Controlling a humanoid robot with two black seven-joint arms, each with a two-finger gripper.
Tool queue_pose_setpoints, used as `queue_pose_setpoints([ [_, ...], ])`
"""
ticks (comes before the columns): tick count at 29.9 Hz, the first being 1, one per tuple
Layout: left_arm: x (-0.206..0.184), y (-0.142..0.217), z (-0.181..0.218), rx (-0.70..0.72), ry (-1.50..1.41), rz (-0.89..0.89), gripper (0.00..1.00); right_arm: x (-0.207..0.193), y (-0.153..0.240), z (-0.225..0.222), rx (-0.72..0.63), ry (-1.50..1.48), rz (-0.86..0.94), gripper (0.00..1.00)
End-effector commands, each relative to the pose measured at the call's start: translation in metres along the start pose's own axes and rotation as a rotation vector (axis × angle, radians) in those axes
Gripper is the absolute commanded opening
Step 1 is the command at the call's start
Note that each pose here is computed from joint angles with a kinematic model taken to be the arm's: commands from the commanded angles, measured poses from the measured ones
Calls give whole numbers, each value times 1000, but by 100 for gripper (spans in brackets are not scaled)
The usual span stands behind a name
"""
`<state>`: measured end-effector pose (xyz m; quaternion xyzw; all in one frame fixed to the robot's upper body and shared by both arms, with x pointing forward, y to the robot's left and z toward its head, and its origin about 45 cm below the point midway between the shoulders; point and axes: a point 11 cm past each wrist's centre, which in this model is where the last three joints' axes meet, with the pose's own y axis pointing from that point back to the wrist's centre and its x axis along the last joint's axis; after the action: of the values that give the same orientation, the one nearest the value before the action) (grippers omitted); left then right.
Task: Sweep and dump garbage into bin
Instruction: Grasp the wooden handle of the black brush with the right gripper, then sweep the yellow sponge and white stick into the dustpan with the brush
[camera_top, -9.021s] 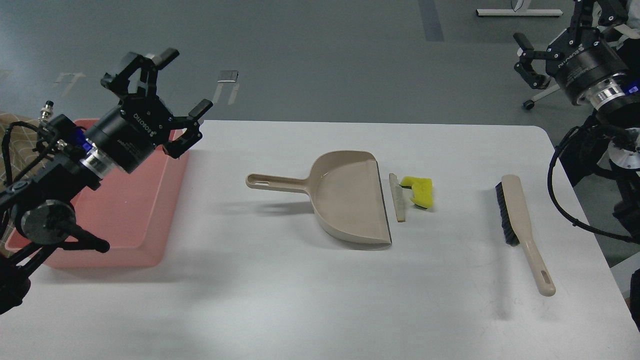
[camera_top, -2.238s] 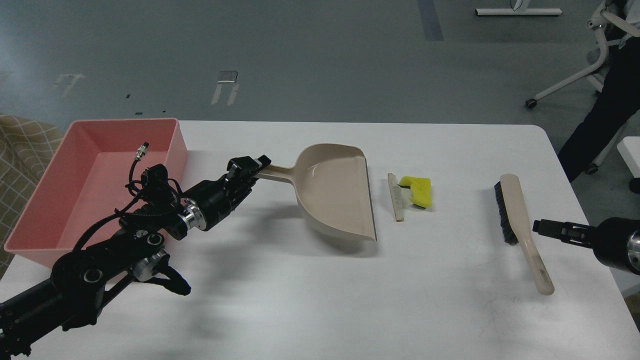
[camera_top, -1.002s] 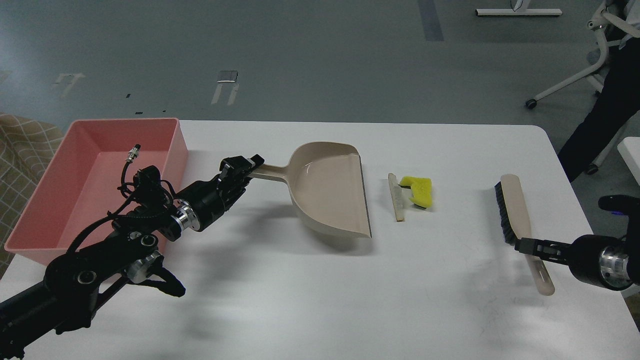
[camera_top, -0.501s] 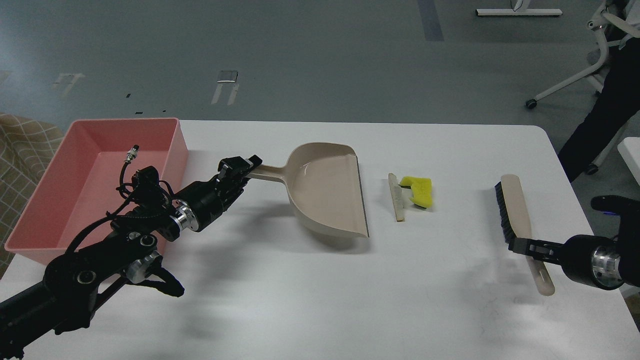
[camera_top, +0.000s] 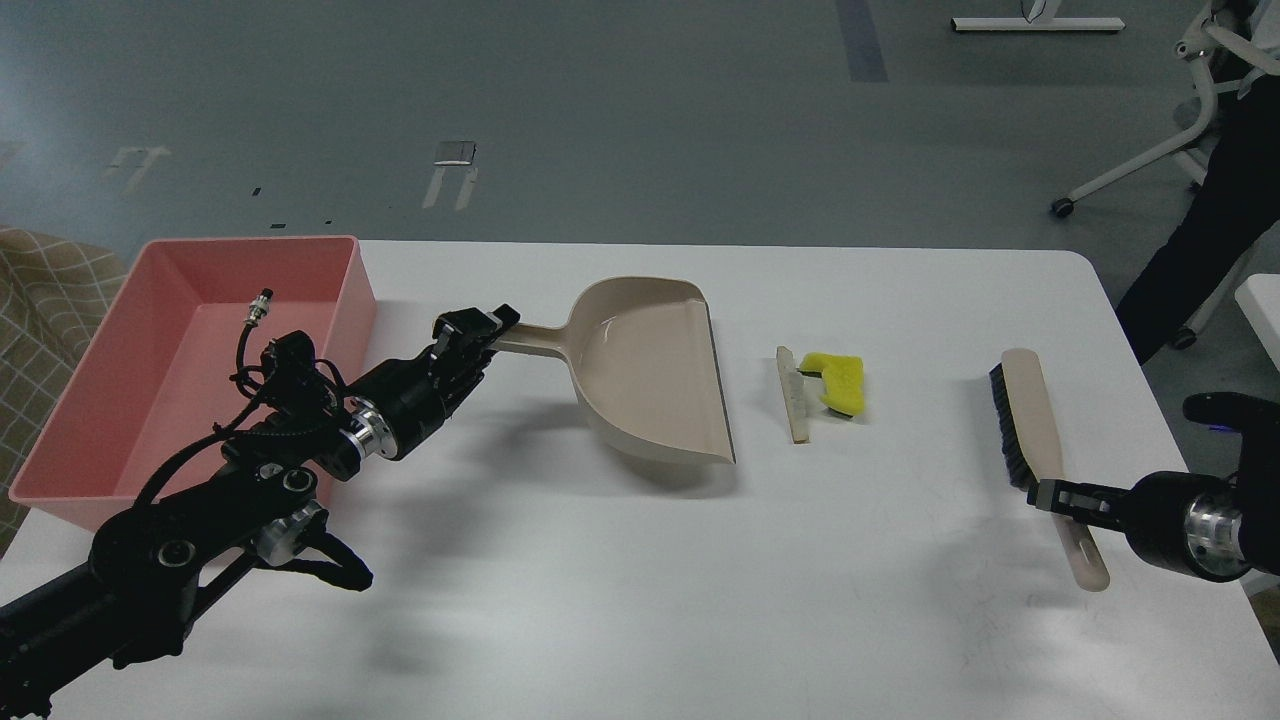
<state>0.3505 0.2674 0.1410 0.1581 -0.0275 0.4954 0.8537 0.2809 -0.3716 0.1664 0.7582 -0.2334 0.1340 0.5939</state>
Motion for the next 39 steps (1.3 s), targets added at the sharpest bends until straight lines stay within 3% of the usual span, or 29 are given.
queue_pose_setpoints([
  [1,1,1,0,2,-5,1,3,1,0,0,-1,-3,3,14],
  [4,1,1,-1,4,-7,-2,3,4,0,1,-1,-5,13,0],
  [16,-6,-3,0,2,-8,-12,3,17,4,-5,26,-11,50,0],
  [31,-6,-1,-4,15,-19,15,3,32,-26,-47,119,-33,28,0],
  [39,-12,2,-13,45,-41,-18,3,21,-41,-76,193,-42,2,0],
])
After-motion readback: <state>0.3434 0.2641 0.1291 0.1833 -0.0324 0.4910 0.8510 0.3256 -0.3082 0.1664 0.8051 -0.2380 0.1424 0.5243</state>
